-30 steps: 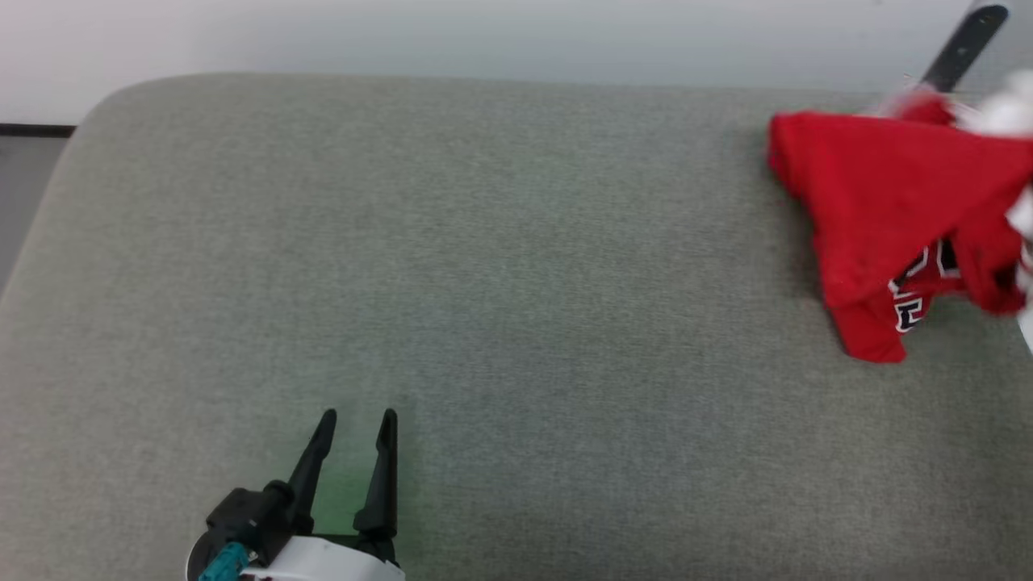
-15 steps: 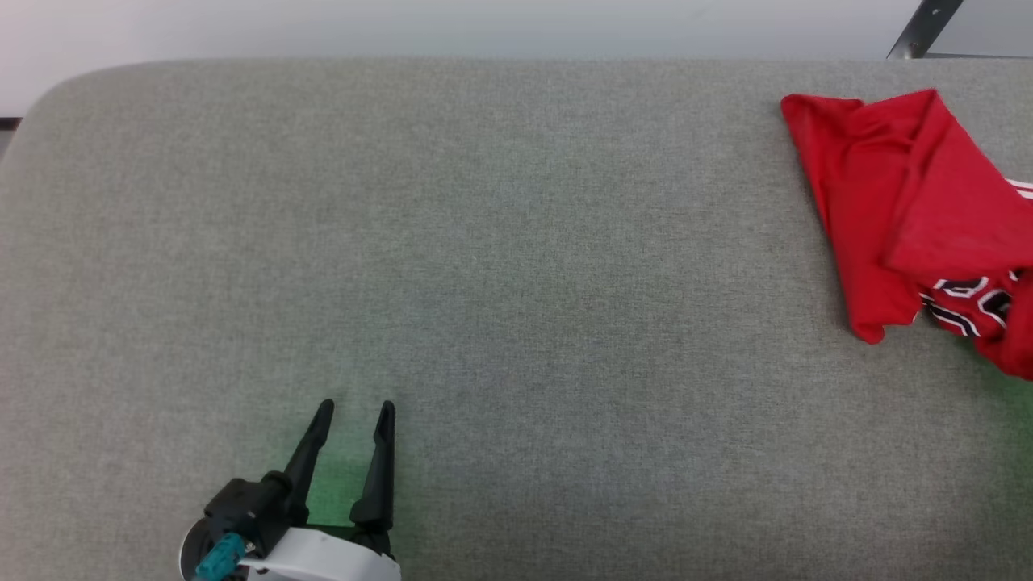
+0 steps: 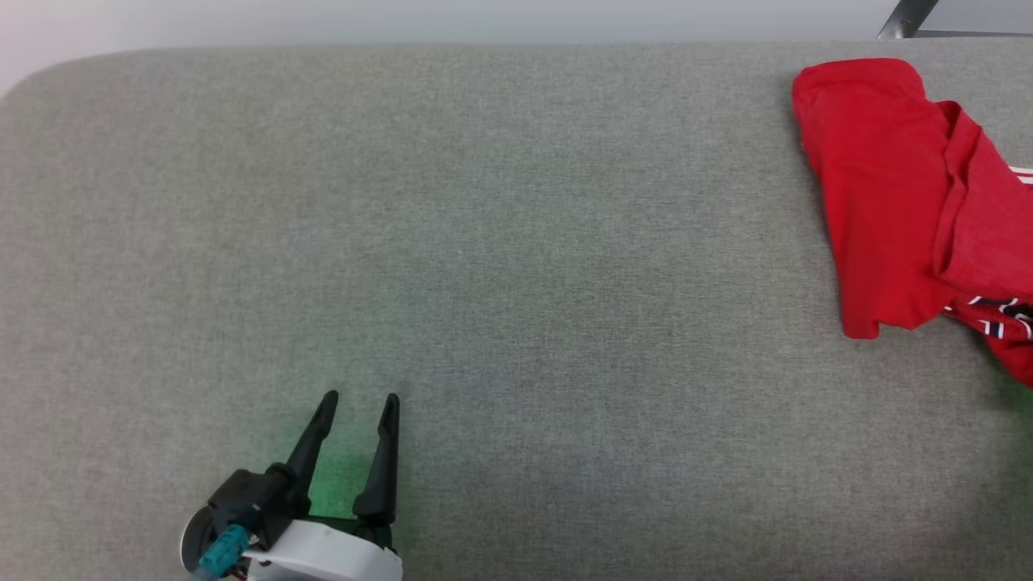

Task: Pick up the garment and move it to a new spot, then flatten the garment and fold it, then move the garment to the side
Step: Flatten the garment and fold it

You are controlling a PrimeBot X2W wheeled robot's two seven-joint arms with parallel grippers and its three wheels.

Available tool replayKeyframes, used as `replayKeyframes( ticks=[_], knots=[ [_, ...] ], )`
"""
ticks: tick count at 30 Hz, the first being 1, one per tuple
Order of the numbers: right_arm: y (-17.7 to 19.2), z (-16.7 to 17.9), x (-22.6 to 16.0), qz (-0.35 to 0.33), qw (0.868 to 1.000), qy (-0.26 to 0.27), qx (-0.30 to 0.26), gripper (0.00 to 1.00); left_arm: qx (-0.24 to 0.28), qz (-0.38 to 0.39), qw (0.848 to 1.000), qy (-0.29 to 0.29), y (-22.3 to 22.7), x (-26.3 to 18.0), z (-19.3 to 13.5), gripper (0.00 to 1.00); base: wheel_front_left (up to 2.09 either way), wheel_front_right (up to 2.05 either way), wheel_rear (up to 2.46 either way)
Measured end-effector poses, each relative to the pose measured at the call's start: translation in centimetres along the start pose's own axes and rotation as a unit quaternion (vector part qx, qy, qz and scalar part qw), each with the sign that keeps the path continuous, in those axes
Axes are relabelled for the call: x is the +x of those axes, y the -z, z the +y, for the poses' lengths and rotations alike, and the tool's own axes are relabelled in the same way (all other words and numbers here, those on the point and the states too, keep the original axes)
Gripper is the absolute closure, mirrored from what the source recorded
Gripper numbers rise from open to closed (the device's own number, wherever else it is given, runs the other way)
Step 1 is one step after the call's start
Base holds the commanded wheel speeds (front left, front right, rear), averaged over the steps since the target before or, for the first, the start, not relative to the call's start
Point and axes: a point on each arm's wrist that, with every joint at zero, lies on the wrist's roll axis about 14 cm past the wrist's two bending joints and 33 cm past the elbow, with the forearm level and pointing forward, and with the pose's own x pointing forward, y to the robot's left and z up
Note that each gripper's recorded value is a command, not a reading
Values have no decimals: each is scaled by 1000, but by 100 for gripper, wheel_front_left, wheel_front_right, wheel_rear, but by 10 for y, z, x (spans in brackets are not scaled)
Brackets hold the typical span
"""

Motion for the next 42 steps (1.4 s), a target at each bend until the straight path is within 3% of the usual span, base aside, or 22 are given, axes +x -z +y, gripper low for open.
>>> replayKeyframes(
  ticks=[1, 2, 3, 14, 19, 24, 31, 37, 42],
  knots=[
    [0, -1, 0, 0, 1000, 3, 0, 49, 0, 0, 1000, 2, 0, 1, -1, 0, 0, 0, 0],
    [-1, -2, 0, -3, 1000, 6, 1, 5, 1, 0, 1000, 4, 0, 1, -2, 0, 0, 0, 0],
    [-1, -3, 0, -6, 1000, 7, -1, 0, 1, -1, 1000, 6, -1, 1, -3, 0, 0, 0, 0],
    [-34, -1, -24, -68, 997, -12, -23, 0, 14, -28, 999, 30, -21, 3, -11, 0, 0, 0, 0],
    [-52, 31, -50, -113, 989, -73, -54, 0, 24, -50, 997, 57, -39, 7, -20, 0, 0, 0, 0],
    [-40, 78, -86, -116, 977, -161, -72, 0, 68, -89, 986, 126, -80, 27, -48, 0, 0, 0, 0],
    [-12, 129, -142, -99, 959, -257, -60, 0, 138, -122, 948, 258, -154, 67, -132, 0, 0, 0, 0],
    [1, 119, -163, -94, 964, -247, -30, 0, 189, -108, 896, 386, -185, 81, -243, 0, 0, 0, 0],
    [-3, 104, -169, -110, 969, -221, -23, 0, 245, -19, 856, 455, -156, 88, -309, 0, 0, 0, 0]
  ],
)
